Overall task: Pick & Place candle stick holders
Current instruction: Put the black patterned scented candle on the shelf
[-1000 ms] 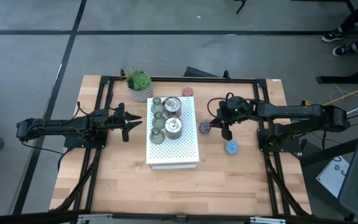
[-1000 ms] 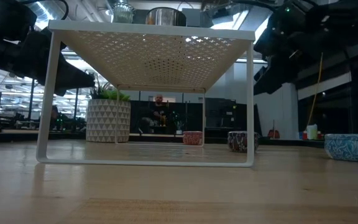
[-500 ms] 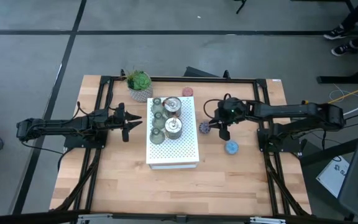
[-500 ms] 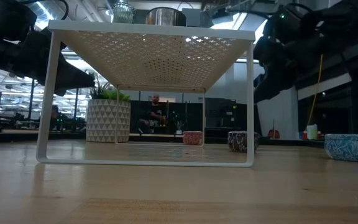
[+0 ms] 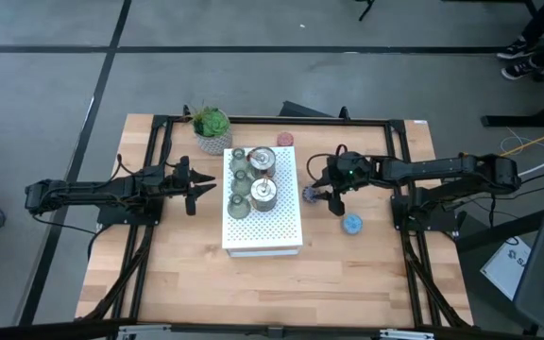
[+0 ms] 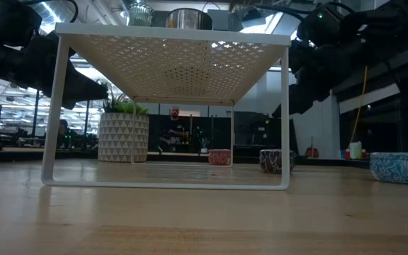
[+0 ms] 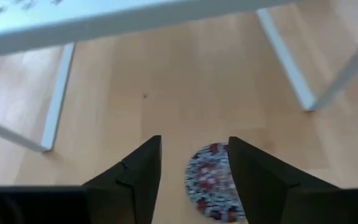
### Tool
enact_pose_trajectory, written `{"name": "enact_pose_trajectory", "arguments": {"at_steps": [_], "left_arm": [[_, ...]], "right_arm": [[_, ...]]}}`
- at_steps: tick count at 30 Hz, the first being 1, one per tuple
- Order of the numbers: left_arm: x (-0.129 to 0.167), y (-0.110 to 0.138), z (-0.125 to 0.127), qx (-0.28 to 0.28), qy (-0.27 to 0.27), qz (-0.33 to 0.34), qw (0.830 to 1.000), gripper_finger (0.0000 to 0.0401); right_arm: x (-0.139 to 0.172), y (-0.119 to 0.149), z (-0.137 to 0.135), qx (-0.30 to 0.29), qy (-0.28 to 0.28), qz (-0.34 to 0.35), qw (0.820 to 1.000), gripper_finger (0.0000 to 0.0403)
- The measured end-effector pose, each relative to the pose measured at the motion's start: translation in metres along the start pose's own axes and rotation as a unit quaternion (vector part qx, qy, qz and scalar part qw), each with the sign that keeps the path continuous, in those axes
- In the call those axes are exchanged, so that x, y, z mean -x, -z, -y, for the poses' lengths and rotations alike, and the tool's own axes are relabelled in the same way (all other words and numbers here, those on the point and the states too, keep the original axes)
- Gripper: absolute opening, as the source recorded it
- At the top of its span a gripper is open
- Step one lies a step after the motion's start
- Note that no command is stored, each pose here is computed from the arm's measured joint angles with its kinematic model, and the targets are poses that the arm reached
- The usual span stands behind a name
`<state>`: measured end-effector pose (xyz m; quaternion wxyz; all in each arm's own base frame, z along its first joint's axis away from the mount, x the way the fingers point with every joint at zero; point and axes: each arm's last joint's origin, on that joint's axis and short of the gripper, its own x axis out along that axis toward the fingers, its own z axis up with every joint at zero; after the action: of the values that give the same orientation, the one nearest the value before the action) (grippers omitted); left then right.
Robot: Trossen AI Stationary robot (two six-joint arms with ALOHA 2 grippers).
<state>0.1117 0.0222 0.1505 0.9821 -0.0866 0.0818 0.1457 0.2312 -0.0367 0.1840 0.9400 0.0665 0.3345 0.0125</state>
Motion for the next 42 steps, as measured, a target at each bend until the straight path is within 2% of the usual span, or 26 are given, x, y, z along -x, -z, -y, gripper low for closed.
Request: {"name": "enact_pose_trajectory", "arguments": {"at_steps": [8, 15, 21, 30, 37, 42], "left_arm": [[0.0, 0.0, 0.0, 0.0, 0.0, 0.0, 1.0, 0.0107], [0.0, 0.0, 0.0, 0.0, 0.0, 0.0, 1.0, 0.0107], [0.0, 0.0, 0.0, 0.0, 0.0, 0.0, 1.0, 0.0107], [0.0, 0.0, 0.0, 0.0, 0.0, 0.0, 1.0, 0.0107], [0.0, 0.0, 0.0, 0.0, 0.0, 0.0, 1.0, 0.0107], [0.0, 0.0, 0.0, 0.0, 0.0, 0.0, 1.0, 0.0107]], "right_arm": [[-0.014, 0.002, -0.016, 0.029, -0.027, -0.006, 0.999, 0.025], [-0.02, 0.009, -0.012, 0.029, 0.035, -0.033, 0.998, 0.031], [-0.027, 0.014, -0.008, 0.029, 0.074, -0.053, 0.995, 0.0343], [-0.04, 0.023, -0.005, 0.019, 0.078, -0.084, 0.993, 0.0353], [-0.045, 0.03, -0.001, 0.02, 0.125, -0.108, 0.986, 0.0353], [-0.045, 0.029, -0.001, 0.017, 0.127, -0.102, 0.987, 0.0353]]}}
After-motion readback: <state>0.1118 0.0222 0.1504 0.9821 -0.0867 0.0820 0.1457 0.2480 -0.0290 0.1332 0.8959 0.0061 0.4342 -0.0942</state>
